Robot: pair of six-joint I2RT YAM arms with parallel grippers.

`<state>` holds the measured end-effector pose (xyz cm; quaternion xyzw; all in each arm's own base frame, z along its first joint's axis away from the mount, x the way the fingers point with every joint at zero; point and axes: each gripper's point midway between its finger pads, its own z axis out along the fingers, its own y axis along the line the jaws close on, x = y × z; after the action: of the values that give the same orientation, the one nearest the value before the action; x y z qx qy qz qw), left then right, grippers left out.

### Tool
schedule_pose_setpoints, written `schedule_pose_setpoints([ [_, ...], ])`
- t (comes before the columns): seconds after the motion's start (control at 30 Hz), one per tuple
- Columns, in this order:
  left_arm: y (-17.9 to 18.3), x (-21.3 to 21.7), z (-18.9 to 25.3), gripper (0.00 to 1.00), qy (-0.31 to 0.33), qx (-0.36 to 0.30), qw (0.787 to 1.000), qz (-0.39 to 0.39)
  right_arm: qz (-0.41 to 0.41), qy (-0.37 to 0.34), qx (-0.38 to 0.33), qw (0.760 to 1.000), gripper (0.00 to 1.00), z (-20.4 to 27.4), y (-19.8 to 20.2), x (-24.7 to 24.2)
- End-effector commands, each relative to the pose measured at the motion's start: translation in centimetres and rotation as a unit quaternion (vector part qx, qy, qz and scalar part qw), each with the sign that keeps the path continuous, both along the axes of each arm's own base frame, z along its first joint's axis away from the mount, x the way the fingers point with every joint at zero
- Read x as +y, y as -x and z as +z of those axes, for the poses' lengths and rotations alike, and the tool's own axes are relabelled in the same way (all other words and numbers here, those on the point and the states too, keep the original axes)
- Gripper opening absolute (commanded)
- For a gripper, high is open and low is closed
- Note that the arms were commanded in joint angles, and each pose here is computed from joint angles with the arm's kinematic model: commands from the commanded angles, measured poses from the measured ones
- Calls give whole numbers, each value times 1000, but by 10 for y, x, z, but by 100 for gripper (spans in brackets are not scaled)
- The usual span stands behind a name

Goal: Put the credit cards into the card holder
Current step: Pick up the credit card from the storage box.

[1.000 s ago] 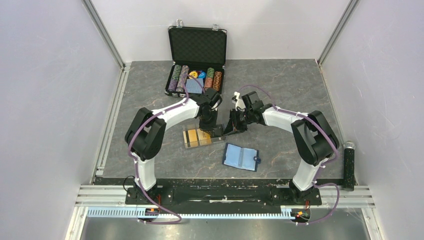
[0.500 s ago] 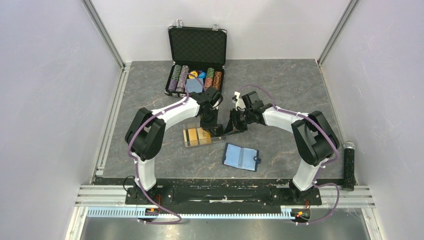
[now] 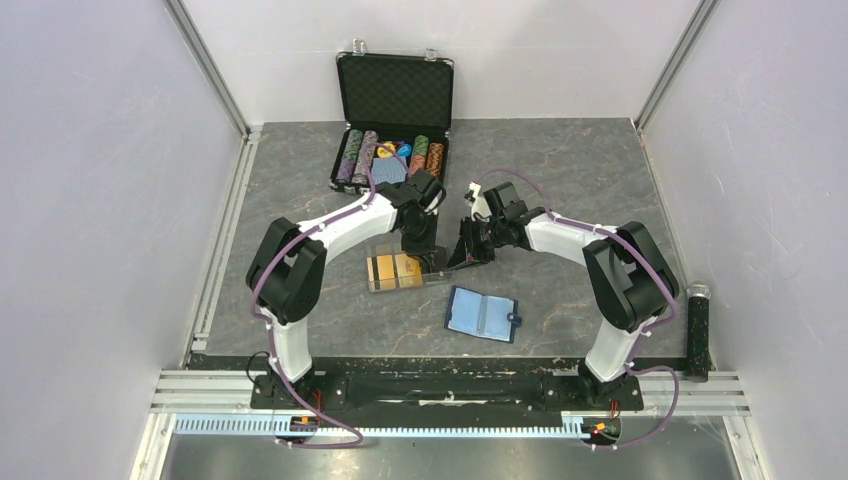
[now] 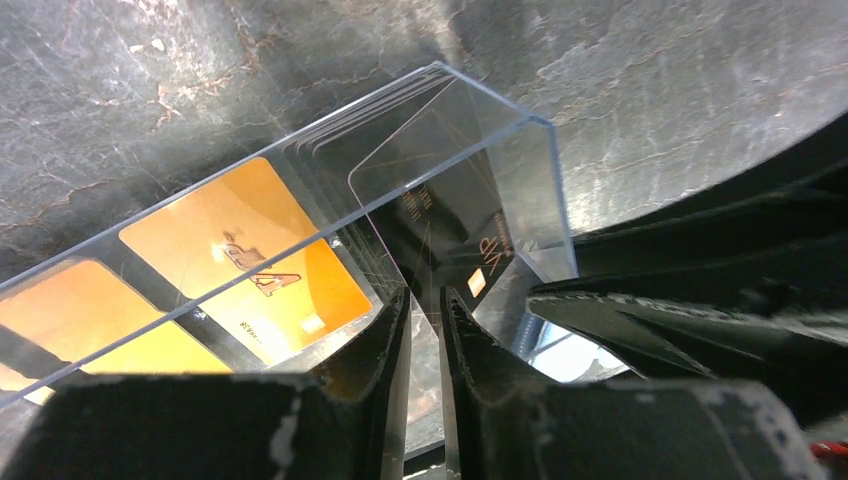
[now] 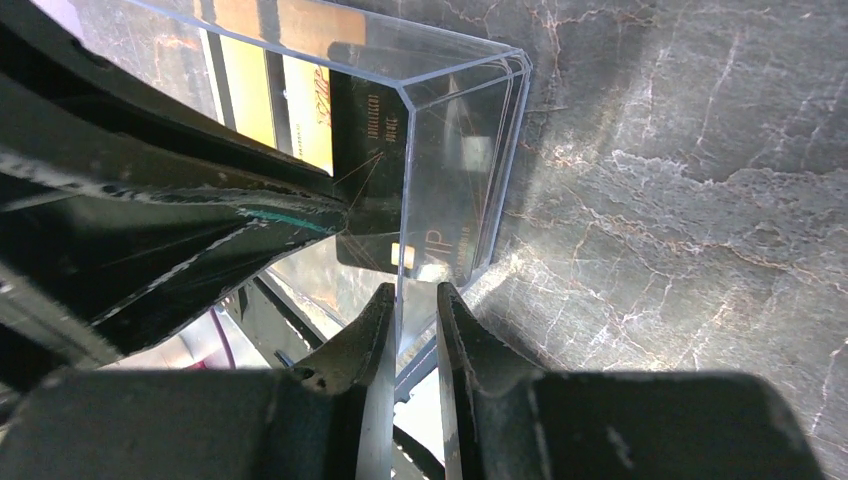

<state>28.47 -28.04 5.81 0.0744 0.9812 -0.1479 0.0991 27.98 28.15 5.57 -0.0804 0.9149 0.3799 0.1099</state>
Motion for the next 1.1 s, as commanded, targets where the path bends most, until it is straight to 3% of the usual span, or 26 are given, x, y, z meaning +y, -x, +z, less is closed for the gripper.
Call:
schedule_pose_setpoints([
  [0.0, -20, -28, 38, 22, 75, -58, 995, 15, 3, 2, -28, 1000, 8, 9, -7, 4],
  [0.6, -11, -25, 5, 22, 57, -21, 998, 16, 3, 4, -31, 1000, 9, 9, -7, 3],
  [0.67, -10, -24, 3, 19, 55, -19, 998, 18, 2, 4, -33, 999, 10, 11, -9, 3],
  [0.77, -10, -21, 3, 6, 52, -20, 998, 21, 3, 2, -37, 999, 11, 13, -9, 4],
  [0.83, -12, -18, 6, 2, 52, -27, 998, 25, 2, 1, -43, 999, 16, 17, -11, 4],
  [1.07, -22, -7, 47, 2, 82, -82, 992, 54, -8, -15, -93, 995, 49, 53, -24, 6],
])
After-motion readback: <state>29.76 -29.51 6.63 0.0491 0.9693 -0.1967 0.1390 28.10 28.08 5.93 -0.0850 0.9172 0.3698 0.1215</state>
